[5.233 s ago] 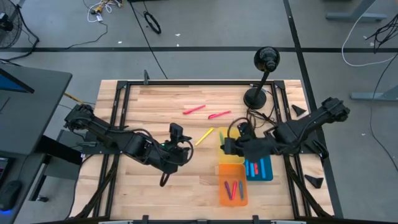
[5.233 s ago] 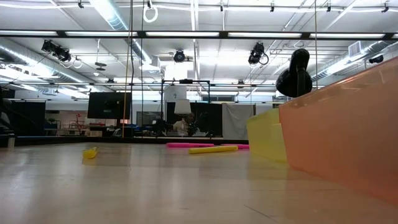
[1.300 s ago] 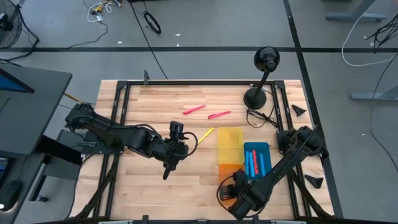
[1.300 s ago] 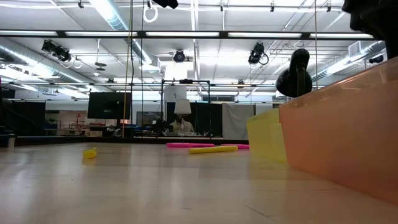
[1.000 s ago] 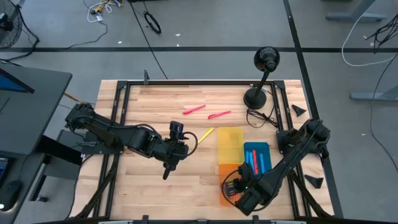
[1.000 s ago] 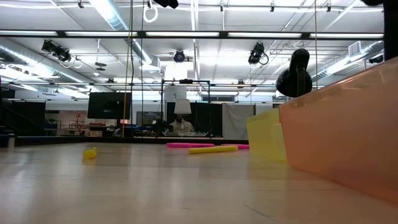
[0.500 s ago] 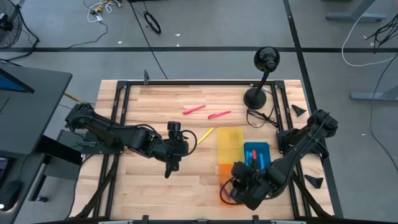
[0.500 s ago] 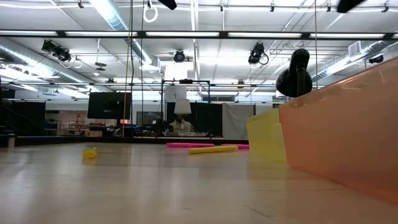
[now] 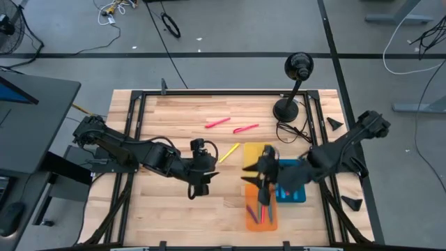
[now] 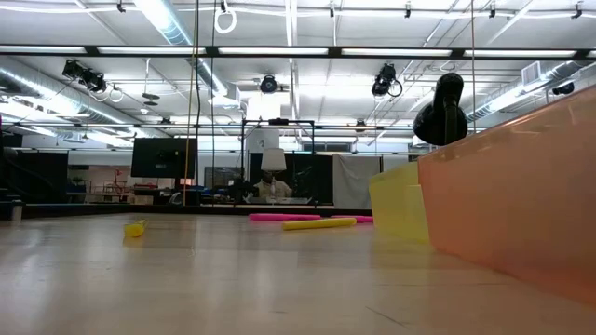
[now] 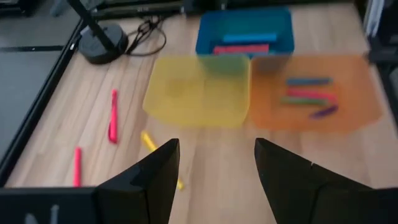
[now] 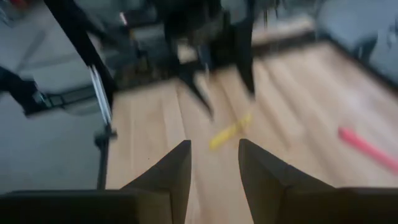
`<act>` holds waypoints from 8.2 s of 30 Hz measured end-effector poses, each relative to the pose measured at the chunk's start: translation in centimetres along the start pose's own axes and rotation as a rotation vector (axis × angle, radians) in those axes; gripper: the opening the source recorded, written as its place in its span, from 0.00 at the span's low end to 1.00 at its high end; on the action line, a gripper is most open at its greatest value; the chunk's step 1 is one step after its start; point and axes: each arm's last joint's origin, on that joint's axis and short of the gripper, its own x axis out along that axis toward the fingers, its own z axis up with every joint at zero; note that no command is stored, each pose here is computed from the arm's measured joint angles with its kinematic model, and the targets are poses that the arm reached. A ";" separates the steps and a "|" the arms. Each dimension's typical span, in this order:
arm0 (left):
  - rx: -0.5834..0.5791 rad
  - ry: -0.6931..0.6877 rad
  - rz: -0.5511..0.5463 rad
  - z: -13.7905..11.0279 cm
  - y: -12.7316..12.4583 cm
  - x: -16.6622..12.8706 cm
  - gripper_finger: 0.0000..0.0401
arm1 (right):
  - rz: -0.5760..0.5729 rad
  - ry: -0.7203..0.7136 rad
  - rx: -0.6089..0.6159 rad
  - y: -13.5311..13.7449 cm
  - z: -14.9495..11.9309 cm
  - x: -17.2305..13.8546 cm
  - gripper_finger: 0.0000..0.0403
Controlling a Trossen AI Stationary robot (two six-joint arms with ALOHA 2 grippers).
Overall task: Pick & Place Markers
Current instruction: Put the left yellow pen into the yellow bin
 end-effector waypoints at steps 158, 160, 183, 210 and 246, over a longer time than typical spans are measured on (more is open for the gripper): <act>0.100 0.210 -0.375 -12.6 7.6 6.3 0.05 | 0.061 -0.179 -0.014 -2.4 3.7 -1.7 0.33; 0.083 0.169 -0.348 -12.2 7.6 6.1 0.05 | 0.061 -0.179 -0.017 -2.4 3.7 -1.7 0.33; -0.077 -0.290 -0.178 -13.6 9.1 1.9 0.05 | 0.056 -0.189 -0.006 -2.6 3.9 -1.6 0.33; -0.308 -0.794 -0.142 -6.8 8.6 -4.7 0.05 | -0.059 -0.399 0.040 -5.0 6.9 1.0 0.48; -0.265 -0.764 -0.160 0.1 5.2 -0.5 0.05 | -0.010 -0.373 -0.035 -4.7 6.6 2.3 0.38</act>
